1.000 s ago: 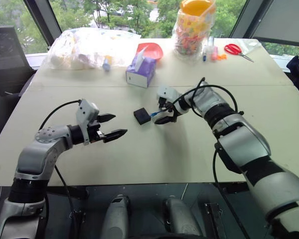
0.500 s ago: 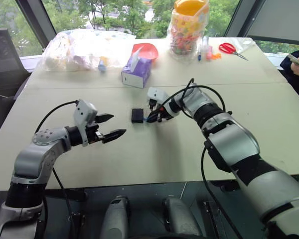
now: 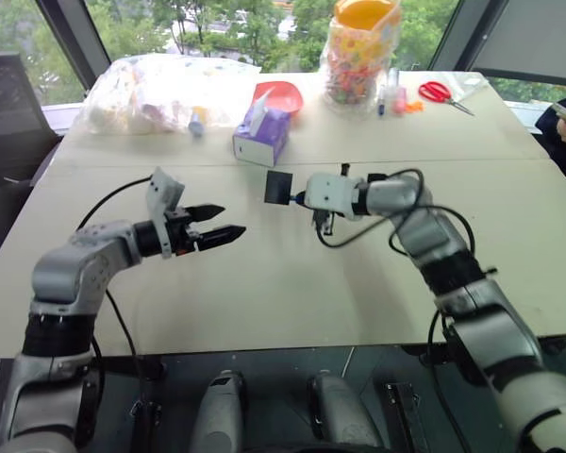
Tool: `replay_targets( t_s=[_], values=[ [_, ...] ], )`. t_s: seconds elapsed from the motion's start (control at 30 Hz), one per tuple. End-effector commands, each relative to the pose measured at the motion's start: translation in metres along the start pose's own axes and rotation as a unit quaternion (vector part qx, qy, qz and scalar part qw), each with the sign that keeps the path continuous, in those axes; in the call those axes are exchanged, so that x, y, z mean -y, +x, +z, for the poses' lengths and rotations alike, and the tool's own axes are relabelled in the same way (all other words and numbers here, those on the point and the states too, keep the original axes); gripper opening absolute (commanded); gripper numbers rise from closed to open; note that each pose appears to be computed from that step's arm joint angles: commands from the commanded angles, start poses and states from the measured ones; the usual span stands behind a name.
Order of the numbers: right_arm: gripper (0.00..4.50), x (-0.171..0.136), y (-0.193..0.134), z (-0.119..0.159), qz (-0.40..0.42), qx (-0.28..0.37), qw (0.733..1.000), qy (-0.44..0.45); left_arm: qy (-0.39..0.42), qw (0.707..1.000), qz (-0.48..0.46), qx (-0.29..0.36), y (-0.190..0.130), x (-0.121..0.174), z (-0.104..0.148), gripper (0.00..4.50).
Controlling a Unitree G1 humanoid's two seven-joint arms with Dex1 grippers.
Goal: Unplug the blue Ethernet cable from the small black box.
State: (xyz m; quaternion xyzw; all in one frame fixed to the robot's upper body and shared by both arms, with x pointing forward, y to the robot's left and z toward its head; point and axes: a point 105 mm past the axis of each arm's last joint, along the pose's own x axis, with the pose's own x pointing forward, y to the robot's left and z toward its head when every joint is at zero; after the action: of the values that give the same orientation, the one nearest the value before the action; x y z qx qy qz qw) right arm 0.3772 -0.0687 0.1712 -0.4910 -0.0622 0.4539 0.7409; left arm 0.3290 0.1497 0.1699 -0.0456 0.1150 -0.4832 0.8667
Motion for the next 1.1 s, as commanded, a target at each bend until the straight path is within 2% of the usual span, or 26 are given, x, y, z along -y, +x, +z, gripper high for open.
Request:
replay_targets(
  t_s=[0.03,0.3,0.47,0.73,0.83,1.07,1.1],
  values=[
    [0.02,0.012,-0.022,0.034,-0.073,0.033,0.991,-0.110,-0.004,0.999,-0.042,0.010,0.004,0.006,0.014,4.50],
    [0.02,0.003,-0.029,0.066,-0.116,0.064,0.978,-0.164,-0.014,0.992,-0.122,0.012,0.014,0.024,0.027,4.50],
    [0.02,-0.005,-0.028,0.069,-0.102,0.065,0.970,-0.212,-0.015,0.991,-0.130,0.024,0.017,0.027,0.035,4.50],
    [0.02,-0.018,-0.027,0.071,-0.072,0.073,0.972,-0.214,-0.013,0.990,-0.137,0.038,0.018,0.029,0.042,4.50],
    [0.00,-0.020,-0.027,0.071,-0.065,0.073,0.973,-0.210,-0.010,0.989,-0.140,0.038,0.017,0.030,0.041,3.65],
    [0.00,-0.018,-0.028,0.070,-0.062,0.069,0.974,-0.208,-0.008,0.989,-0.145,0.031,0.017,0.032,0.036,0.53],
    [0.00,-0.017,-0.028,0.070,-0.062,0.068,0.974,-0.207,-0.008,0.989,-0.145,0.030,0.017,0.032,0.035,0.49]
  ],
)
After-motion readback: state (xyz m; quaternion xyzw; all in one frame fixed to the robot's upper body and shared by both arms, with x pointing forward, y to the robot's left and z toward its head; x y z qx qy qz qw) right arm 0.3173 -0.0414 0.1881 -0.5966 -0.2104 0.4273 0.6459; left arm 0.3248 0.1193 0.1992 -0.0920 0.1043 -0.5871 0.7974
